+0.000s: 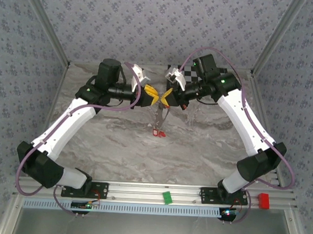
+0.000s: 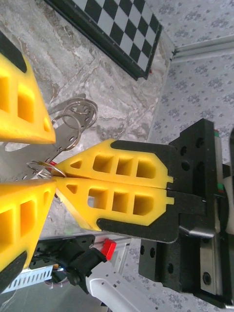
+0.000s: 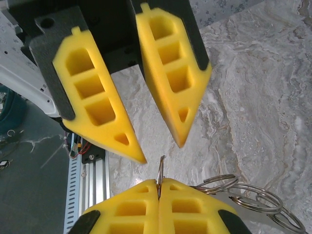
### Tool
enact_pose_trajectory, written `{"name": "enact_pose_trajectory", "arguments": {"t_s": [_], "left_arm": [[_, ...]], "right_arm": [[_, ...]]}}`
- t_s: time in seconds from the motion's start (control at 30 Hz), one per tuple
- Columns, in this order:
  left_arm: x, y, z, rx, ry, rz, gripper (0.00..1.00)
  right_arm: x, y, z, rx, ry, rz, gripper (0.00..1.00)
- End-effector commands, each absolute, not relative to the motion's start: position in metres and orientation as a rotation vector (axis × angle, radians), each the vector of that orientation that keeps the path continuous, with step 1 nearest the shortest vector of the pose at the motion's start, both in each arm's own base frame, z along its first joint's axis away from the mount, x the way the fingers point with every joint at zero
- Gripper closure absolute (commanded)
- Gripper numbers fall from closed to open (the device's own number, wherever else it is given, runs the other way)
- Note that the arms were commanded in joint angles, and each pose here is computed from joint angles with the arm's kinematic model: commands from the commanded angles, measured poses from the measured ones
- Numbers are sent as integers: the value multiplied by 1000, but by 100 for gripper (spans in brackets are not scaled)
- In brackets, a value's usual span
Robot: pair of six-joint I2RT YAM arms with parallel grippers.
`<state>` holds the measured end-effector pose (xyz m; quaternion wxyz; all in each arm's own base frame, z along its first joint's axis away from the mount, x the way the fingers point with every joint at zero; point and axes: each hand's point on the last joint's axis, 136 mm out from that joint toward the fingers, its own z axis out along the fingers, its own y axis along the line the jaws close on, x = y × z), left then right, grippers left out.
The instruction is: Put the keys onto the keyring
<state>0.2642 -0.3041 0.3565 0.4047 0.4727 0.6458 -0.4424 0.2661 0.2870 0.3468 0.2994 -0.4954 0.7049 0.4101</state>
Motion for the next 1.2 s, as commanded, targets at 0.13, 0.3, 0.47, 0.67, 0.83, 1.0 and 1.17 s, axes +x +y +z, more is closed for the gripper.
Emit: {"name": "enact_pose_trajectory", "arguments": {"t_s": [0.13,0.3,0.47,0.67,0.83,1.0,1.17], "left_arm": [[256,-312,362,1252,1592,-1157,74],[254,-315,362,1263,1583,-1169,76],[253,-317,364,1270,1569,-1183,79],[249,-320,364,1285,1560,-1211,100],[248,-320,365,1280,1556,-1209,100],[248,-320,365,1273,1554,-1209,100],[254,-320,368,1237,1545,-1185,100]], "right_arm": [[260,290,361,-1338,1817,1106,100],[259,291,363,-1337,1806,1134,100],[257,292,364,-1339,1799,1157,100],[257,291,364,-1332,1804,1153,100],[257,289,363,-1319,1806,1149,100],[258,287,365,-1301,1796,1145,100],[262,284,369,-1259,1790,1162,92]]}}
